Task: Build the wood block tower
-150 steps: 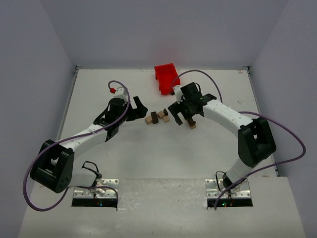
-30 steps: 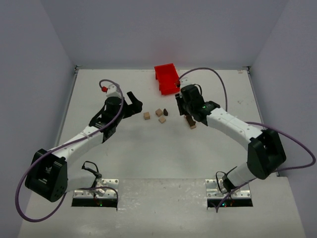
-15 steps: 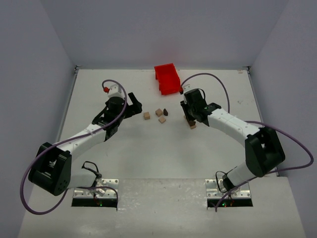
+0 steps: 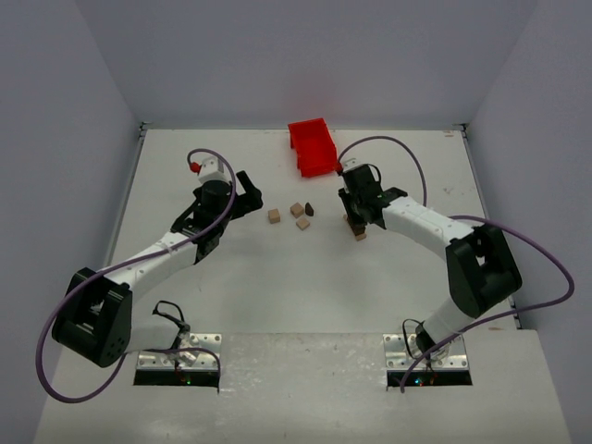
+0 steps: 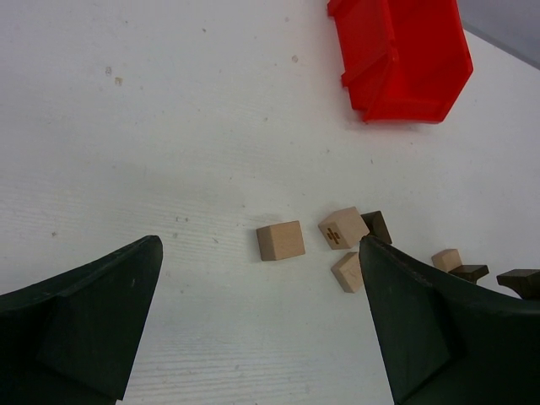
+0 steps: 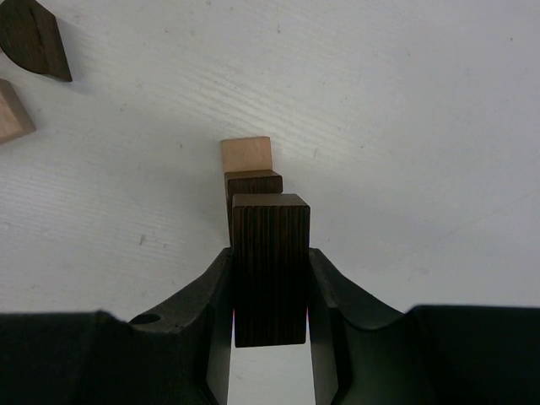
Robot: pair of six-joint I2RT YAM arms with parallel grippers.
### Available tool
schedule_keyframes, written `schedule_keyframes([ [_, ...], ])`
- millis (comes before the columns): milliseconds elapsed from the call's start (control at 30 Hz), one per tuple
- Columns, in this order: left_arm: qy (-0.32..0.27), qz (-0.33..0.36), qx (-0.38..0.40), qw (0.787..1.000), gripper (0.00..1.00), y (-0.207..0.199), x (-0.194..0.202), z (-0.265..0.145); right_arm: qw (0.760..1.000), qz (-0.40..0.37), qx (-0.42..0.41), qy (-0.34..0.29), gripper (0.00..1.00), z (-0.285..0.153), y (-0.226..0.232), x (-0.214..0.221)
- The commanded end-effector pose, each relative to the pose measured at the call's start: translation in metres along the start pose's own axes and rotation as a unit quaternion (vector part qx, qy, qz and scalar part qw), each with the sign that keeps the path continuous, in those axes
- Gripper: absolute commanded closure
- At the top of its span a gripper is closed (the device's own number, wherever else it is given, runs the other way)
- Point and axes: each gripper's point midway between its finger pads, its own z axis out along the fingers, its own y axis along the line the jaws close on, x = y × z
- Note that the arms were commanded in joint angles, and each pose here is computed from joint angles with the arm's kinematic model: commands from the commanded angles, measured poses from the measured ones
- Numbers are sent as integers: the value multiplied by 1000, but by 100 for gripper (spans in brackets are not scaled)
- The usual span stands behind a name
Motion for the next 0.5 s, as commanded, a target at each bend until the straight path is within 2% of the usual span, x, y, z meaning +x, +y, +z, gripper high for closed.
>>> schedule_keyframes([
  [0, -32, -6, 3, 999, 0, -3, -15, -4, 1000, 16, 0, -27, 68, 0, -3, -22],
  [467, -29, -7, 8, 1000, 0, -4, -15, -4, 999, 23, -17, -18, 67, 7, 3, -18],
])
